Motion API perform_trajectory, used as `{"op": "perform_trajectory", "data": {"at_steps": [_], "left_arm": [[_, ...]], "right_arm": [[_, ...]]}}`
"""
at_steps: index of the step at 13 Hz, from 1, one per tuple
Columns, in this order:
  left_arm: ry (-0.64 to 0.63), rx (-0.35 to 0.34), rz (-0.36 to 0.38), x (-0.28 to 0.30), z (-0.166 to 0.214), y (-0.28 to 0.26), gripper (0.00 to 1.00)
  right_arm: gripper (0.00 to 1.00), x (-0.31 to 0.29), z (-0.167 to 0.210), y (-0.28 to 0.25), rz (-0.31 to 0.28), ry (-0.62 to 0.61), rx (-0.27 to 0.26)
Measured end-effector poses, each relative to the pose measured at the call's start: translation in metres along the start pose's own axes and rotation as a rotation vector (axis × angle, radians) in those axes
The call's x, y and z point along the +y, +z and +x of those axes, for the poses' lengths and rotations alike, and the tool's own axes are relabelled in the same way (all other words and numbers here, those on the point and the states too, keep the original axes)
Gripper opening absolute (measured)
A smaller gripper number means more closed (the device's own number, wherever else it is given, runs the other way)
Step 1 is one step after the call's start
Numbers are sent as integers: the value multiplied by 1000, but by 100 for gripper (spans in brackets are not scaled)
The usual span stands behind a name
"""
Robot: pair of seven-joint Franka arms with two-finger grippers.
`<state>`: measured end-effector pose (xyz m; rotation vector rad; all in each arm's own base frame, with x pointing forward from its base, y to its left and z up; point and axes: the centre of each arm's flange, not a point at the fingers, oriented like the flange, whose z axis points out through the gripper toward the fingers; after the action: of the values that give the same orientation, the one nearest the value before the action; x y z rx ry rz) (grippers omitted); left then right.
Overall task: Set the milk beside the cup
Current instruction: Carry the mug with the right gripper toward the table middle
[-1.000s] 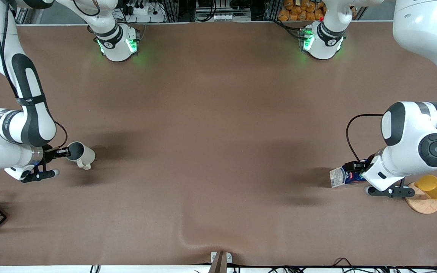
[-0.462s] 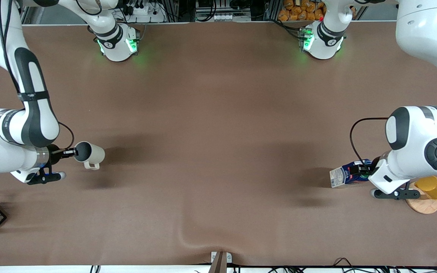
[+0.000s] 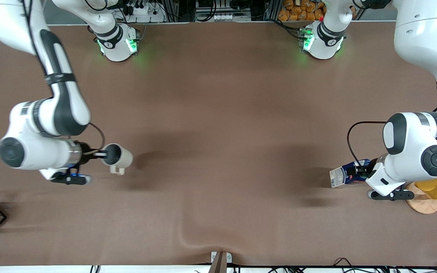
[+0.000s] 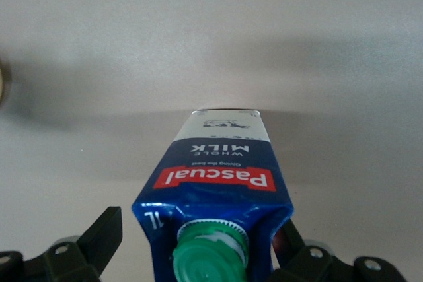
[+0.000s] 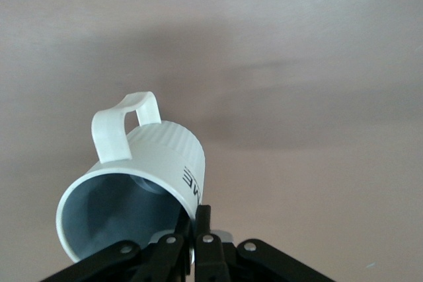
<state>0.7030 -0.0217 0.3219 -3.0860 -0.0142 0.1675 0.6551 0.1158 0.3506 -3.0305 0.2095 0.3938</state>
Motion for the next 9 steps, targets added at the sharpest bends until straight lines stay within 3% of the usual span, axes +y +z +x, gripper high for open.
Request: {"op": "perform_trajectory", "data": {"at_steps": [2,3,6,8,9], "left_arm": [[-4,-5,-10,1,0,3,100],[-5,-8,-12,1,0,5,93],[-6,-9,-17,1,1,6,56],[-5,-8,-17,0,1,5,43],[-3,-8,-17,-1,1,4,43]], "right_arm": [[4,-63,-20,1,-8,76,11],[4,-97,-34,1,-14,112,20],[4,-184,-70,18,-3,195,80],[4,-220,-80,33,23,248,118],[4,-238,-84,39,33,280,128]]}}
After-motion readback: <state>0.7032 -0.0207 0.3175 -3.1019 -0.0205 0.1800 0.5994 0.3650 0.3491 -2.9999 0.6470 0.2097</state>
